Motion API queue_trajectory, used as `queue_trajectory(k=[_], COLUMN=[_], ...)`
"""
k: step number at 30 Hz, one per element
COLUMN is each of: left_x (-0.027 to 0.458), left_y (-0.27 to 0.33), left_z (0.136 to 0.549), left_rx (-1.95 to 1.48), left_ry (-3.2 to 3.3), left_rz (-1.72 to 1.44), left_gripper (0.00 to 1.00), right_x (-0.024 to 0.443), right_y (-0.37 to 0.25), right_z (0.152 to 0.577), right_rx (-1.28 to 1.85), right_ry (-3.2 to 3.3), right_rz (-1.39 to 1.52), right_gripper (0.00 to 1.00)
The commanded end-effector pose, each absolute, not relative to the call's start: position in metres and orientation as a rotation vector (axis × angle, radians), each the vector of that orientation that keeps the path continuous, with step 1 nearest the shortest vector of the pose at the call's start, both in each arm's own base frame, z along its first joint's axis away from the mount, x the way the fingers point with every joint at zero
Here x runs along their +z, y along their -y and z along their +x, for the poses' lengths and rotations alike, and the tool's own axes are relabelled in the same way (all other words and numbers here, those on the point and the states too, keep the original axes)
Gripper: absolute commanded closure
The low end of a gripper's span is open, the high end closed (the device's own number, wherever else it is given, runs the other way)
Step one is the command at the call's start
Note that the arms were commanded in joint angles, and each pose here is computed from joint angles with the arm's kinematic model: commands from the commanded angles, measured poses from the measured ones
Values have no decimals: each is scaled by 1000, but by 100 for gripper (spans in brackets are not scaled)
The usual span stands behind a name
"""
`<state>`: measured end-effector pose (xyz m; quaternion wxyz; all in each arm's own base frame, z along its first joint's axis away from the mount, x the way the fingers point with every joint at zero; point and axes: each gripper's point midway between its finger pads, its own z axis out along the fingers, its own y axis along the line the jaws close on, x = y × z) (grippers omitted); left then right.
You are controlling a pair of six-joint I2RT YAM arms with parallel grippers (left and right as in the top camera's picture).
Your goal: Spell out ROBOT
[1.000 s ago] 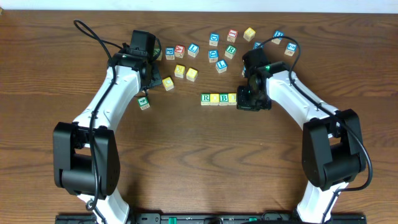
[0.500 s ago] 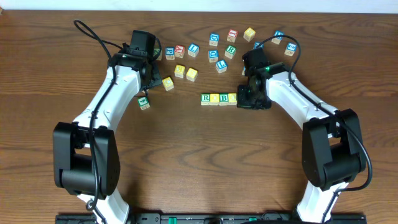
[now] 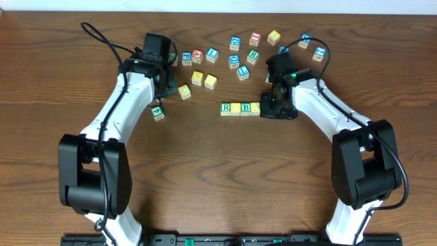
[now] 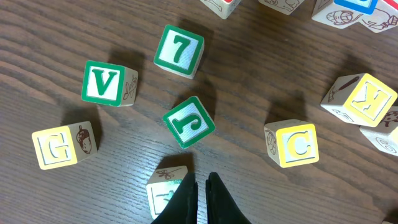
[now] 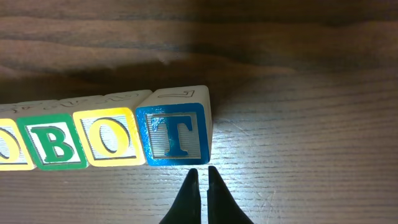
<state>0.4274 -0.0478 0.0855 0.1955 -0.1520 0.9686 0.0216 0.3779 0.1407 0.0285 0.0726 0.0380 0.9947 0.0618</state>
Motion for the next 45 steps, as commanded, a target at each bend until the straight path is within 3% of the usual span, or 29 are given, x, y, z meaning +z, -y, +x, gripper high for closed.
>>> queue_trajectory(k=[1, 45], left_x=[84, 85], left_y=[44, 44], left_z=[426, 426], left_rx=[84, 83], left_ry=[-2716, -2715], left_rz=[-427, -427], left_gripper=[92, 93], right_x=[22, 41], right_y=[-141, -111], right_z=[376, 398], right_rx=[168, 169], right_ry=[-2988, -2865], right_rz=[94, 229], right_gripper=[99, 97])
